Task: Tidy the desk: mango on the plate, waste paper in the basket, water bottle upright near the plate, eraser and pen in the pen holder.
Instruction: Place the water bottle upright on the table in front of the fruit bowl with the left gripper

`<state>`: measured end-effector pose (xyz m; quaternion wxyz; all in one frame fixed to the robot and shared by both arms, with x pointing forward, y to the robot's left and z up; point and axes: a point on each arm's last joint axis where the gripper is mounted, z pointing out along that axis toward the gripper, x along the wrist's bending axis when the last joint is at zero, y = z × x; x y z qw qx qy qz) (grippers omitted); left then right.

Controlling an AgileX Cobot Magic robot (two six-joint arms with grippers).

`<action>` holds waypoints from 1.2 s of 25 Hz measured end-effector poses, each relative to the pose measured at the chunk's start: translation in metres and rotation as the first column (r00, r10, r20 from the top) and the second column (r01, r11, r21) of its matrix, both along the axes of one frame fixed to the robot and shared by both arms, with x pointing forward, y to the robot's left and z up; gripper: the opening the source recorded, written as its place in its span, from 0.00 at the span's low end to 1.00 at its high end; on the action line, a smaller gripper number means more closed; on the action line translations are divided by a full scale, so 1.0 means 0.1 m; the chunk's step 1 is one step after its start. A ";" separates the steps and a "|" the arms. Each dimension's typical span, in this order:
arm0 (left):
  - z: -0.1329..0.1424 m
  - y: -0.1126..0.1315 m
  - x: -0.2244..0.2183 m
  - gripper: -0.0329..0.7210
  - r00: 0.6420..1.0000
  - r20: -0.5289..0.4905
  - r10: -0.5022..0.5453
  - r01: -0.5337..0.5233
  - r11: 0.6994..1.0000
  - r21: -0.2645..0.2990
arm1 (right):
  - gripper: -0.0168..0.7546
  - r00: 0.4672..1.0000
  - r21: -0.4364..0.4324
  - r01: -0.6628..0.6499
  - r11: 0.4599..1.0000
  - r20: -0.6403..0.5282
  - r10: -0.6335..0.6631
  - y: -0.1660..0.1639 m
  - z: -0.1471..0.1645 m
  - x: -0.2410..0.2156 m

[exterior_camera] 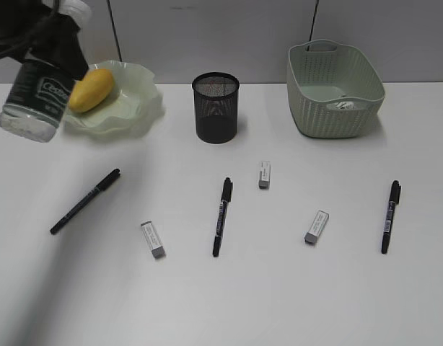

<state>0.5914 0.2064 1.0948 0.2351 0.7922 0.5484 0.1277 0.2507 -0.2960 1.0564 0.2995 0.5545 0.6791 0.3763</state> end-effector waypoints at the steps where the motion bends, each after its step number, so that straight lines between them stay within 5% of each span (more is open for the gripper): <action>1: 0.01 0.09 -0.07 0.72 0.999 0.044 0.028 -0.028 1.000 -0.013 | 0.70 1.000 0.000 0.000 1.000 0.000 0.000 0.00 0.00 0.00; 5: -0.06 0.30 -0.32 0.72 0.958 0.260 0.122 -0.107 0.992 -0.071 | 0.70 1.000 0.005 -0.002 1.000 -0.001 0.002 0.00 0.00 0.00; 11: -0.54 0.43 -0.54 0.72 0.834 0.480 0.271 -0.202 0.961 -0.191 | 0.70 1.000 0.001 0.001 1.000 0.000 -0.001 0.00 0.00 0.00; 15: -0.86 0.53 -0.63 0.72 0.709 0.620 0.336 -0.251 0.942 -0.224 | 0.70 1.000 0.005 -0.002 1.000 -0.001 0.002 0.00 0.00 0.00; 17: -0.93 0.58 -0.62 0.72 0.619 0.700 0.356 -0.264 0.934 -0.242 | 0.70 1.000 0.001 0.001 1.000 0.000 -0.001 0.00 0.00 0.00; 20: -1.05 0.60 -0.54 0.72 0.541 0.760 0.361 -0.273 0.930 -0.247 | 0.70 1.000 0.001 0.001 1.000 0.000 -0.001 0.00 0.00 0.00; 27: -1.54 0.61 -0.36 0.72 0.466 0.778 0.422 -0.299 0.902 -0.311 | 0.70 1.000 0.001 0.001 1.000 0.000 -0.001 0.00 0.00 0.00; 30: -1.79 0.60 -0.30 0.72 0.499 0.750 0.433 -0.316 0.897 -0.308 | 0.70 1.000 0.001 0.001 1.000 0.000 -0.001 0.00 0.00 0.00</action>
